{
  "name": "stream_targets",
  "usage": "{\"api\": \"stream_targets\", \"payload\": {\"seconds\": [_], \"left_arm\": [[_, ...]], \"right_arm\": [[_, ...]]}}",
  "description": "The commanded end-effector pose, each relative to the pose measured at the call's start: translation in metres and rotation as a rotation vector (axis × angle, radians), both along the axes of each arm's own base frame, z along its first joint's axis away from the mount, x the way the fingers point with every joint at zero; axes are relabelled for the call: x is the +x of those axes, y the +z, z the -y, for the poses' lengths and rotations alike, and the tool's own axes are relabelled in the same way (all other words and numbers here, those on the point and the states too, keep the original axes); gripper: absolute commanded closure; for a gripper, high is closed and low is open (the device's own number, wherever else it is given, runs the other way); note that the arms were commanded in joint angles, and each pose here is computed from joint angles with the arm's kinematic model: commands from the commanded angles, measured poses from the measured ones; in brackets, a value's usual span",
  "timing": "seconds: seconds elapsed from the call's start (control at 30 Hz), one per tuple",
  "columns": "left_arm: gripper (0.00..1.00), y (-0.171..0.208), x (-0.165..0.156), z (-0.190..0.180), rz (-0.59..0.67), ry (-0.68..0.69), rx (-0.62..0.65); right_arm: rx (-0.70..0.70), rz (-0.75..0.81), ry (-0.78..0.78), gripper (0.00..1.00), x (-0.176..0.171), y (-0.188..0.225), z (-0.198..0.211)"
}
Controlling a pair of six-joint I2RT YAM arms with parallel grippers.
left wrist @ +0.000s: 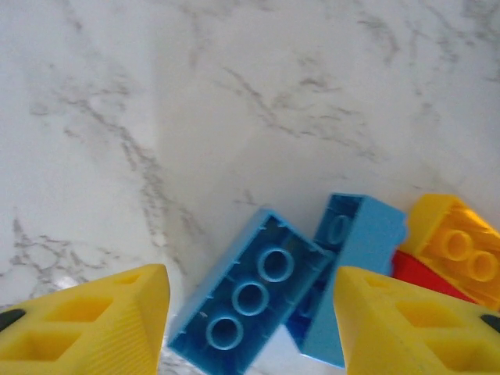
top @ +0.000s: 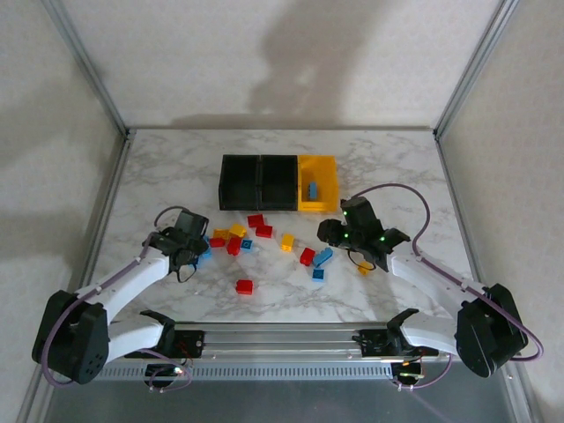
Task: Sort the legos into containers by color
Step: Pick up the lego from the center of the table.
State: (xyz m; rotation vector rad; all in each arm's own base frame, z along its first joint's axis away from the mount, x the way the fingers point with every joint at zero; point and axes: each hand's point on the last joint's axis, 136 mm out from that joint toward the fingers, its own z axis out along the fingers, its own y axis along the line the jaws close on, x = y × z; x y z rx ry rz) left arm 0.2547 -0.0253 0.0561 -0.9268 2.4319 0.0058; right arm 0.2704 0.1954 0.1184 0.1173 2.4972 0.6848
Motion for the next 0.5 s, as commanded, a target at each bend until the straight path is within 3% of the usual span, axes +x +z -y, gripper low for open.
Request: {"api": "stream_targets", "payload": {"seconds": [0.0,0.47], "left_arm": [[0.44,-0.010,-0.013,-0.010,-0.028,0.034,0.011],[0.45,-0.001,-0.002,0.008,0.014,-0.027,-0.072]], "right_arm": [[0.008,-0.022,0.009,0.61,-0.003,-0.007,-0.005],[0.002,-0.031,0.004,0.61,-0.002,-0.007,-0.007]]}}
